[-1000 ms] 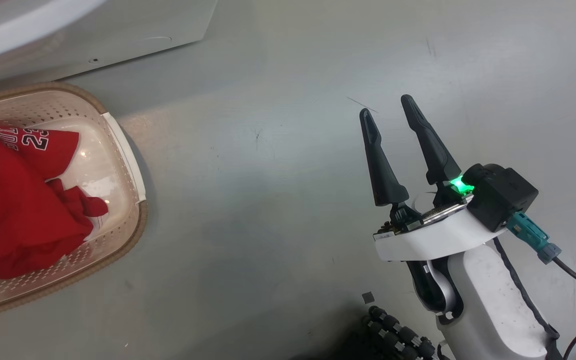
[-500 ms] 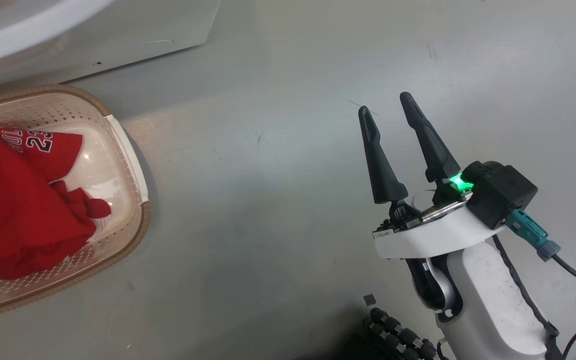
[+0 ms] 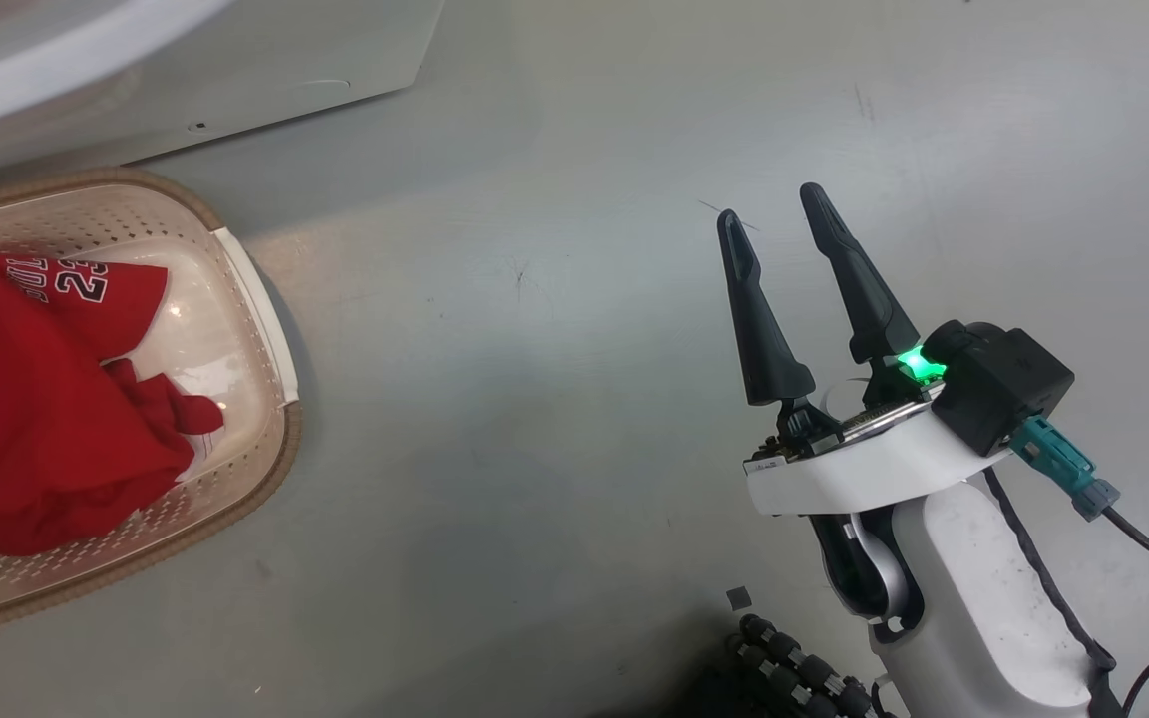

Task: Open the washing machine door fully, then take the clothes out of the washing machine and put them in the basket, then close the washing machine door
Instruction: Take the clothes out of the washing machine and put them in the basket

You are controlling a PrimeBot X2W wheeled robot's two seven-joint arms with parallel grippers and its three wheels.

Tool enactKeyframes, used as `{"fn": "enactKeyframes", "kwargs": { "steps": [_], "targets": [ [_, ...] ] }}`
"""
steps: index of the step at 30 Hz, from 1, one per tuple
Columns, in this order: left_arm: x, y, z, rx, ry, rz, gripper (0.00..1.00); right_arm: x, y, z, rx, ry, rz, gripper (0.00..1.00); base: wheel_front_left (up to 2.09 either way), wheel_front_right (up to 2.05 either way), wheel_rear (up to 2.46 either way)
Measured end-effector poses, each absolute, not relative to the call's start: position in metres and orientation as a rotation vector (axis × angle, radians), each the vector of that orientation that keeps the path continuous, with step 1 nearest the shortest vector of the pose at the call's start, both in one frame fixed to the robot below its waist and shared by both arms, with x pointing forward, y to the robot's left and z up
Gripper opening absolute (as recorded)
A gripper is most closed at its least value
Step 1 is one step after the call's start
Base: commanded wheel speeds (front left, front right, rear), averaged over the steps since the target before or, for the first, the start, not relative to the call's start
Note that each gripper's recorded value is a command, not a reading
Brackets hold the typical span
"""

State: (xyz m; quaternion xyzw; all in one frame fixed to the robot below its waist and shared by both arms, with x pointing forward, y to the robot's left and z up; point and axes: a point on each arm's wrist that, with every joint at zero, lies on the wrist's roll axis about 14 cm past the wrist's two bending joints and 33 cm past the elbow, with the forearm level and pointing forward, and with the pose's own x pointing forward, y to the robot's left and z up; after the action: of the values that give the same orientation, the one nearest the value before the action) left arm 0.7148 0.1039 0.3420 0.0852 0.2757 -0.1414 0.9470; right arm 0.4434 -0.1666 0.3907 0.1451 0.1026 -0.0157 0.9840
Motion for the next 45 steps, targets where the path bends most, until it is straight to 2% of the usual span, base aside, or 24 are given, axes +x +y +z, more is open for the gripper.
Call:
{"fn": "enactKeyframes", "kwargs": {
  "steps": [14, 23, 45],
  "targets": [
    [0.719, 0.095, 0.356, 0.234, 0.49, -0.331, 0.0, 0.444, -0.166, 0.392, 0.298, 0.202, -0.03, 1.0, 0.0, 0.0, 0.0],
    [0.72, 0.087, 0.392, 0.241, 0.339, -0.354, 0.0, 0.446, -0.168, 0.4, 0.299, 0.178, -0.038, 1.0, 0.0, 0.0, 0.0],
    [0.644, 0.064, 0.435, 0.209, 0.074, -0.394, 0.0, 0.446, -0.161, 0.421, 0.265, 0.123, -0.003, 1.0, 0.0, 0.0, 0.0]
  ]
}}
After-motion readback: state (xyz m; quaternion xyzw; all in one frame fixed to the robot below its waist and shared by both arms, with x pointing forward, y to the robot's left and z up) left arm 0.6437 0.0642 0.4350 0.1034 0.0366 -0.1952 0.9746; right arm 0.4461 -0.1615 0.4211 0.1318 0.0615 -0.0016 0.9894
